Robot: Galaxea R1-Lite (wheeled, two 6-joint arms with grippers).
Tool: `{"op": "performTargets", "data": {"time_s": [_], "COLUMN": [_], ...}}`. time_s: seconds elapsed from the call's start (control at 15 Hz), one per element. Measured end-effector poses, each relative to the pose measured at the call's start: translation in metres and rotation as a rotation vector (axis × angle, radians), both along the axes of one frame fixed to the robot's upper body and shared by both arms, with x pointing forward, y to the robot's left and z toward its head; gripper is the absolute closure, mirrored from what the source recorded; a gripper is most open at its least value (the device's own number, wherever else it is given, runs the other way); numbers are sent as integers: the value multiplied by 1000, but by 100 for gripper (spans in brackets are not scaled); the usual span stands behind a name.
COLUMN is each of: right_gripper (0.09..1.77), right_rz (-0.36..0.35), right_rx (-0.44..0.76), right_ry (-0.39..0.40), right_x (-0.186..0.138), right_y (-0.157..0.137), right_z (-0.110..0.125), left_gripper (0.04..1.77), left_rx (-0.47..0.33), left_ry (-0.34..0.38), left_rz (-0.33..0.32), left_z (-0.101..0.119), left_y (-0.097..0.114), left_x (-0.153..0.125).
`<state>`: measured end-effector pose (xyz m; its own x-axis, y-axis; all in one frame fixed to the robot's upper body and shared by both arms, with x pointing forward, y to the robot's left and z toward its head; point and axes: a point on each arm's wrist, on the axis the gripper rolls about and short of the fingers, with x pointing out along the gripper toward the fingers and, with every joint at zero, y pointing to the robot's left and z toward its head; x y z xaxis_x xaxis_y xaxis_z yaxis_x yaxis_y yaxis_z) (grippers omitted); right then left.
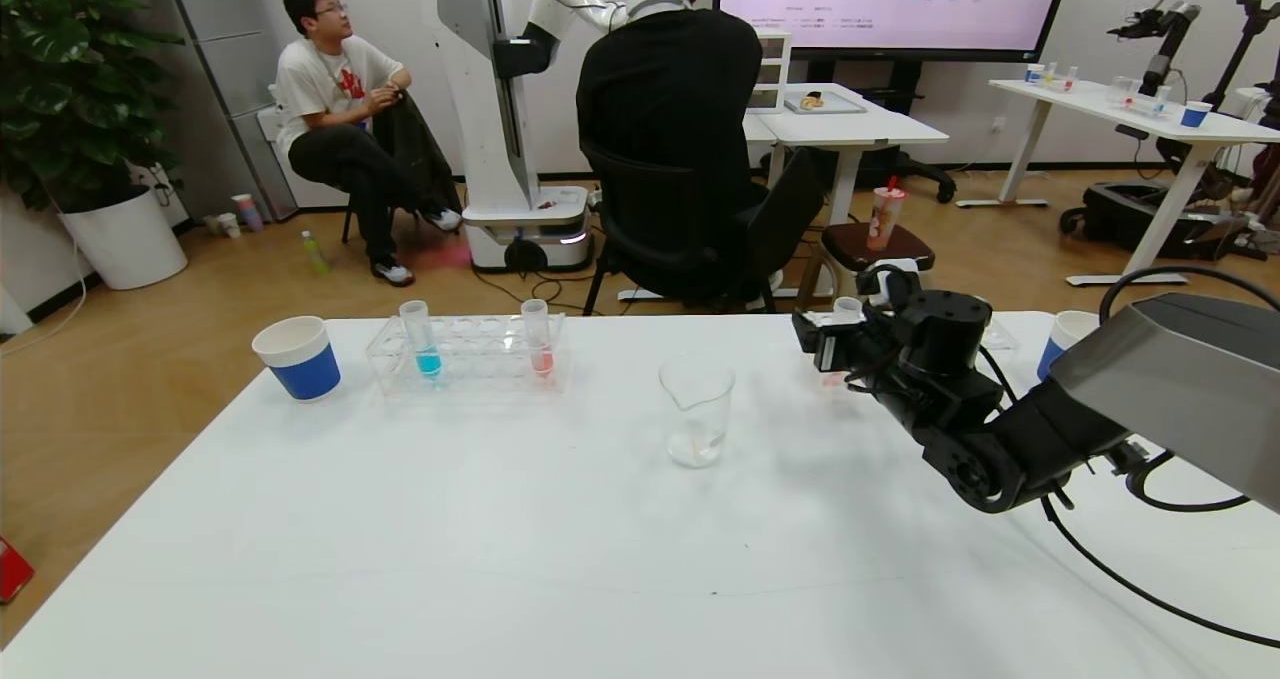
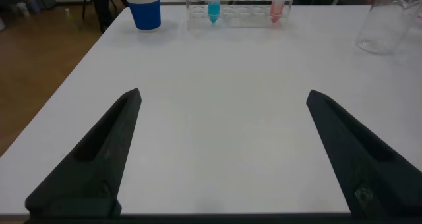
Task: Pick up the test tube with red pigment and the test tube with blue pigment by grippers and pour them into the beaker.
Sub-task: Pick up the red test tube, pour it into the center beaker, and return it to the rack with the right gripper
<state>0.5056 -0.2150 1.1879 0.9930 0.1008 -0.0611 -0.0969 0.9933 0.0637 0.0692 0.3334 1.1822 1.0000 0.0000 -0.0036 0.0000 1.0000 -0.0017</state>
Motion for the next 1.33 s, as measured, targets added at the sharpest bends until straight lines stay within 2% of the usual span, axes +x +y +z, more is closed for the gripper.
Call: {"op": "performTargets", "data": {"time_s": [0.07, 0.13, 0.2, 0.27, 0.33, 0.4, 0.87, 1.33], "right_gripper": [69, 117, 147, 155, 136, 130, 134, 134], "right_rz": [-2, -6, -8, -5, -5, -3, -1, 0], "right_rx": [-4, -5, -5, -10, -9, -10, -21, -32], "right_ry": [-1, -3, -11, -15, -20, -24, -43, -67], "right_x": [0, -1, -1, -3, -3, -3, -3, -10], "right_y": [-1, -2, -3, -2, -2, -1, -1, -4], "right_z": [1, 2, 3, 4, 6, 7, 13, 52], "left_gripper": [6, 6, 6, 6, 6, 6, 6, 6], "left_rx": [0, 0, 0, 0, 0, 0, 0, 0], "left_ry": [0, 0, 0, 0, 0, 0, 0, 0], "left_rz": [0, 0, 0, 0, 0, -1, 0, 0], "left_z": [0, 0, 0, 0, 0, 0, 0, 0], "left_y": [0, 0, 0, 0, 0, 0, 0, 0], "left_x": [0, 0, 0, 0, 0, 0, 0, 0]}}
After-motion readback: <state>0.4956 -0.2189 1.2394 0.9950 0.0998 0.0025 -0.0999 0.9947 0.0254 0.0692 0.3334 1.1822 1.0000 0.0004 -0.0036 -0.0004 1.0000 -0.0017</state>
